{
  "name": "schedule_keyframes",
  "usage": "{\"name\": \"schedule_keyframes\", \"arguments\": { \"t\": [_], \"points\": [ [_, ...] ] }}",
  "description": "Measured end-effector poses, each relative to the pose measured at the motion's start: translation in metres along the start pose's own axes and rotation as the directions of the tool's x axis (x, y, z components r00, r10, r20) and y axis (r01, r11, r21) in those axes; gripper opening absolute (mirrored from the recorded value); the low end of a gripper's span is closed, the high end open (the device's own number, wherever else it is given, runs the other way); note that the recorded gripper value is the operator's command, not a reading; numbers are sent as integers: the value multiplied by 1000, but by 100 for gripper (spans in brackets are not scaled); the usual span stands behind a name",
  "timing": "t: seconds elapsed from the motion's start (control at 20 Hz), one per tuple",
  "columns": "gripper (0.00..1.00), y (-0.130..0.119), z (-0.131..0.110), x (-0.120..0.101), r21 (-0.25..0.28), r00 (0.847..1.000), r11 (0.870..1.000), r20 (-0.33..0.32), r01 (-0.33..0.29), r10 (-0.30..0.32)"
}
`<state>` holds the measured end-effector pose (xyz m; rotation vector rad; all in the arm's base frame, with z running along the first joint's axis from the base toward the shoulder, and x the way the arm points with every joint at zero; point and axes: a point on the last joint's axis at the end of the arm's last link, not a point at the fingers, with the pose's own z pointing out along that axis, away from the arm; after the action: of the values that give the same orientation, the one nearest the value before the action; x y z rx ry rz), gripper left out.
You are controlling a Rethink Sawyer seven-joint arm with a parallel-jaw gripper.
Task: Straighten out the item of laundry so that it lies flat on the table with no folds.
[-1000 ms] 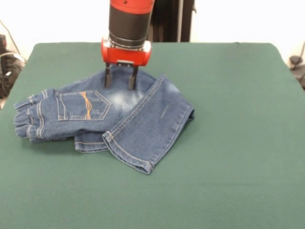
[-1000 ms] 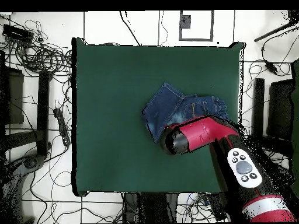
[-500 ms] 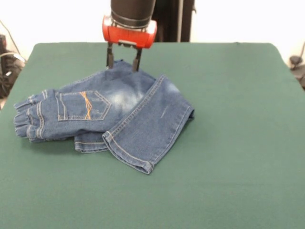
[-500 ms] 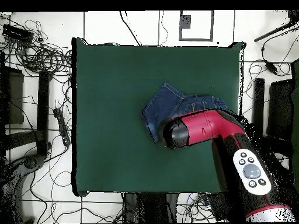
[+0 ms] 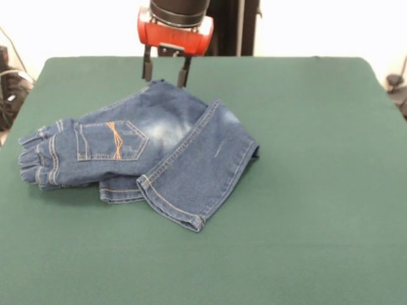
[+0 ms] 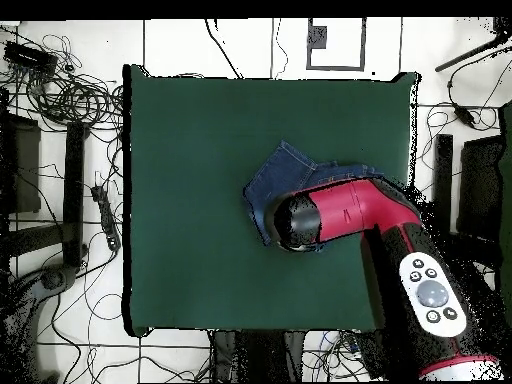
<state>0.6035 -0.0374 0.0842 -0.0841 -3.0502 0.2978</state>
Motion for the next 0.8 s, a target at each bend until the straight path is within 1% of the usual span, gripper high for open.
{"name": "schedule_keyframes", "arguments": {
  "t": [0.25, 0.45, 0.5, 0.6, 0.65, 0.8],
  "points": [
    [100, 8, -4, -2, -21, 1000, 1000, -7, -11, 11],
    [100, 21, -10, -1, -35, 999, 999, -30, -14, 13],
    [100, 27, -12, 0, -40, 999, 999, -36, -11, 10],
    [100, 31, -12, 0, -42, 999, 999, -37, -9, 7],
    [100, 37, -13, 2, -42, 999, 999, -39, 0, -1],
    [100, 42, -13, 5, -40, 999, 999, -40, 10, -12]
  ]
}}
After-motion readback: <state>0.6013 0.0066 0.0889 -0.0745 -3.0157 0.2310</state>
